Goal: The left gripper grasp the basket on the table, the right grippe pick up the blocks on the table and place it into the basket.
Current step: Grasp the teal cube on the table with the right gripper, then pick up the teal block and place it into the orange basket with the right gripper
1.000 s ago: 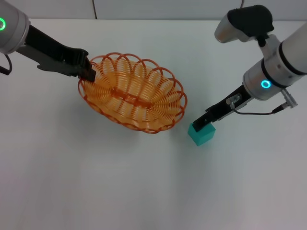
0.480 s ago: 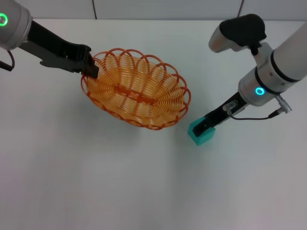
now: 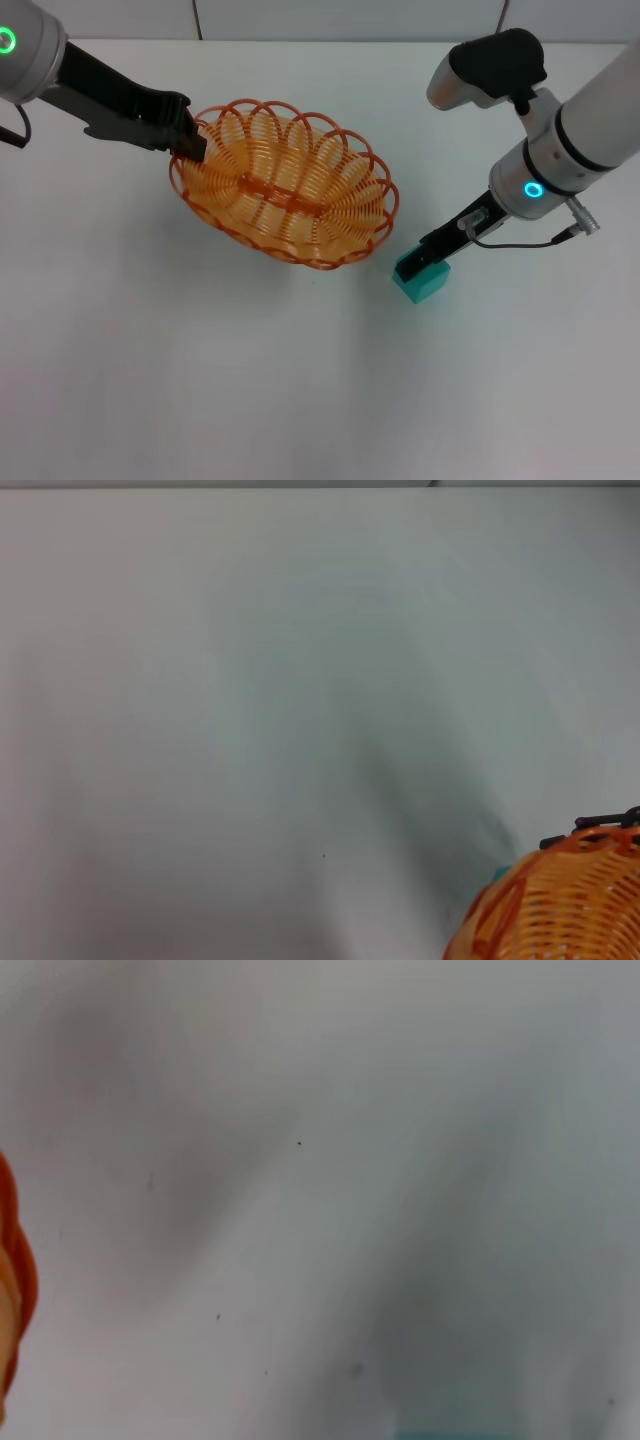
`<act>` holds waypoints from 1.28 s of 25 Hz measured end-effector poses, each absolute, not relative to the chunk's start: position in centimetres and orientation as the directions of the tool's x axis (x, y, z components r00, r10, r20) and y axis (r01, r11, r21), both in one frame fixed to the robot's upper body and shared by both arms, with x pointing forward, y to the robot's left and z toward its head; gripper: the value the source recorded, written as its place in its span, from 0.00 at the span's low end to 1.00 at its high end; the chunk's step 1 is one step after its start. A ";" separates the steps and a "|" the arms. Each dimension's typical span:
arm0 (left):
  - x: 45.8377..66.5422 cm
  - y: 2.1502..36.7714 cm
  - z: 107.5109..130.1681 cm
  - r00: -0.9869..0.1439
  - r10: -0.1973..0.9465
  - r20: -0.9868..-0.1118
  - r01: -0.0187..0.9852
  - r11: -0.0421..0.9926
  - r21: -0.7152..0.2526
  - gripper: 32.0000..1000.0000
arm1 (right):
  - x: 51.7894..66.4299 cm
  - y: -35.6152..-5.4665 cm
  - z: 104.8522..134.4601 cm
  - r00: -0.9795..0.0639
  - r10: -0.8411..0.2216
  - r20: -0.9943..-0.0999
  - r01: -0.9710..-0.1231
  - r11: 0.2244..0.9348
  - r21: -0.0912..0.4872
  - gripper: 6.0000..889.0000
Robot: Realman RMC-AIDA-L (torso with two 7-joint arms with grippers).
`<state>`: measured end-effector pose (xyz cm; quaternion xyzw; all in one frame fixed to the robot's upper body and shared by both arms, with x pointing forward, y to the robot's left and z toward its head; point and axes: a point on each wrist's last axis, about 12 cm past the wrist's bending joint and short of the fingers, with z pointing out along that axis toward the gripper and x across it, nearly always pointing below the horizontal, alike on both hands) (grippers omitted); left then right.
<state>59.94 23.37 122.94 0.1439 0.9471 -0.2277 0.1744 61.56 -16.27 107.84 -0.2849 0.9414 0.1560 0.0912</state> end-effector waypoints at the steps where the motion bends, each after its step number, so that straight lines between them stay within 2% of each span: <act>1: 59.9 23.4 122.9 -0.898 0.193 -0.396 0.352 0.855 -0.381 0.04 | 61.6 -16.3 107.8 -0.822 -0.506 -0.261 -0.563 0.790 0.242 0.96; 11: 59.9 23.2 122.8 -0.899 0.193 -0.393 0.353 0.851 -0.389 0.04 | 61.6 -16.0 107.6 -0.820 -0.512 -0.255 -0.567 0.788 0.242 0.96; 22: 60.0 23.1 122.8 -0.898 0.196 -0.394 0.357 0.848 -0.392 0.04 | 61.5 -16.1 107.4 -0.824 -0.511 -0.246 -0.563 0.790 0.244 0.87; 32: 60.0 23.2 122.9 -0.898 0.192 -0.397 0.355 0.847 -0.394 0.04 | 61.5 -16.0 107.5 -0.824 -0.511 -0.243 -0.562 0.791 0.243 0.63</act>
